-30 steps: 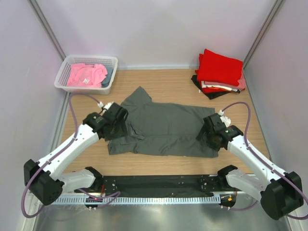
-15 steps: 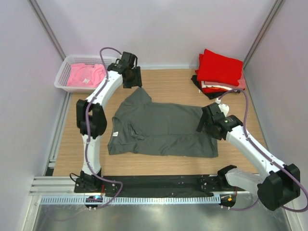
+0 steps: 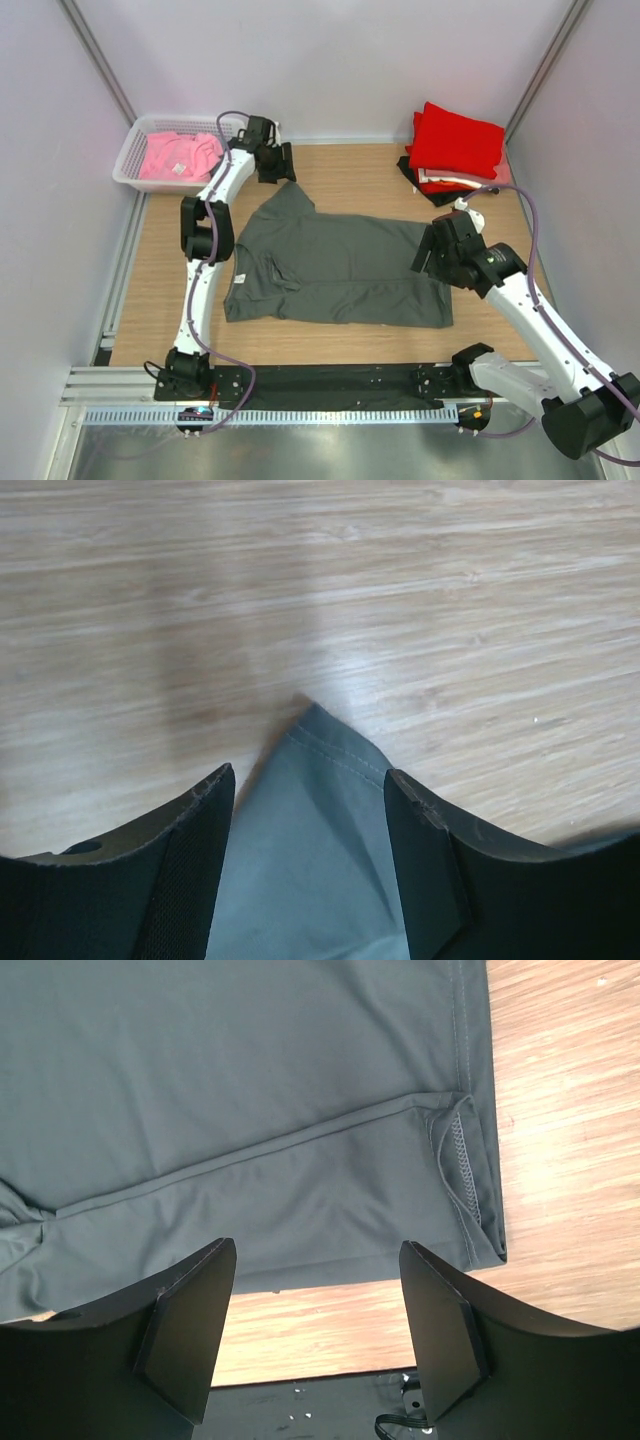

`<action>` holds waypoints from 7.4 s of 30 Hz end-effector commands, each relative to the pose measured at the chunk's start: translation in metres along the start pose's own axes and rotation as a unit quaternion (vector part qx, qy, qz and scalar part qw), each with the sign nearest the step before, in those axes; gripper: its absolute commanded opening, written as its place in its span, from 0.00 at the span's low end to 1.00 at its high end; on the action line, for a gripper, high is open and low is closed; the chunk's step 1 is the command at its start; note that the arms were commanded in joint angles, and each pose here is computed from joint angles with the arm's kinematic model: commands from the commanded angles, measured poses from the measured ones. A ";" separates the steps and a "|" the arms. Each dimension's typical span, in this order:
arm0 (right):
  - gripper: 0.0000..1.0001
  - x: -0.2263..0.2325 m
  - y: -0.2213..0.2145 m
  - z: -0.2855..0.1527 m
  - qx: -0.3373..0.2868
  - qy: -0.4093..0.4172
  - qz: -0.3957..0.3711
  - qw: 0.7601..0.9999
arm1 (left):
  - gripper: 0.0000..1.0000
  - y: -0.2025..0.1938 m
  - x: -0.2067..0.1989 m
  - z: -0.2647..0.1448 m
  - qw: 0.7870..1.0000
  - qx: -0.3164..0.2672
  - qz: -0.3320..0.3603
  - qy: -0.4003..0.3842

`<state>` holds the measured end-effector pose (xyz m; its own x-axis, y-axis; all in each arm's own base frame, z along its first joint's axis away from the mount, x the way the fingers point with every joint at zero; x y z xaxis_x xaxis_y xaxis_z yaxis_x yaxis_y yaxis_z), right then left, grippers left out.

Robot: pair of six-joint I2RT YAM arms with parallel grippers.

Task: Fold and stack the t-shirts
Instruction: Fold the tshirt

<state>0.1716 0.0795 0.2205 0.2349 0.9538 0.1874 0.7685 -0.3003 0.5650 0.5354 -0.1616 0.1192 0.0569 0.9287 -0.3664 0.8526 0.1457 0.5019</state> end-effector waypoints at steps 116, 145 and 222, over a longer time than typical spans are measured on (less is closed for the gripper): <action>0.01 -0.050 0.104 0.126 0.030 -0.163 0.030 0.986 | 0.00 -0.140 -0.044 -0.269 0.996 -0.024 0.037 0.073; 0.67 -0.008 0.054 0.083 0.002 0.005 0.012 1.000 | 0.67 -0.238 -0.004 -0.254 0.991 0.006 -0.065 0.119; 0.63 0.097 -0.232 -0.012 0.096 0.277 -0.054 0.955 | 0.78 -0.411 -0.010 -0.280 0.989 0.077 -0.123 0.019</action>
<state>0.0031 0.2272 0.1053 -0.2248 0.8873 0.4027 0.8930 0.0222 0.4495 0.0340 -0.1277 0.1378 -0.1157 0.9138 -0.3895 0.9323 0.2352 0.2749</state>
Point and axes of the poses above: each gripper's point midway between its finger pads, its own z axis out along the fingers, its own x axis along the line the jaws close on, y = z × x, the point moved 8 cm from there along -z, back along the fingers, and after that the axes turned 4 degrees about -z, right-handed, at the moved point
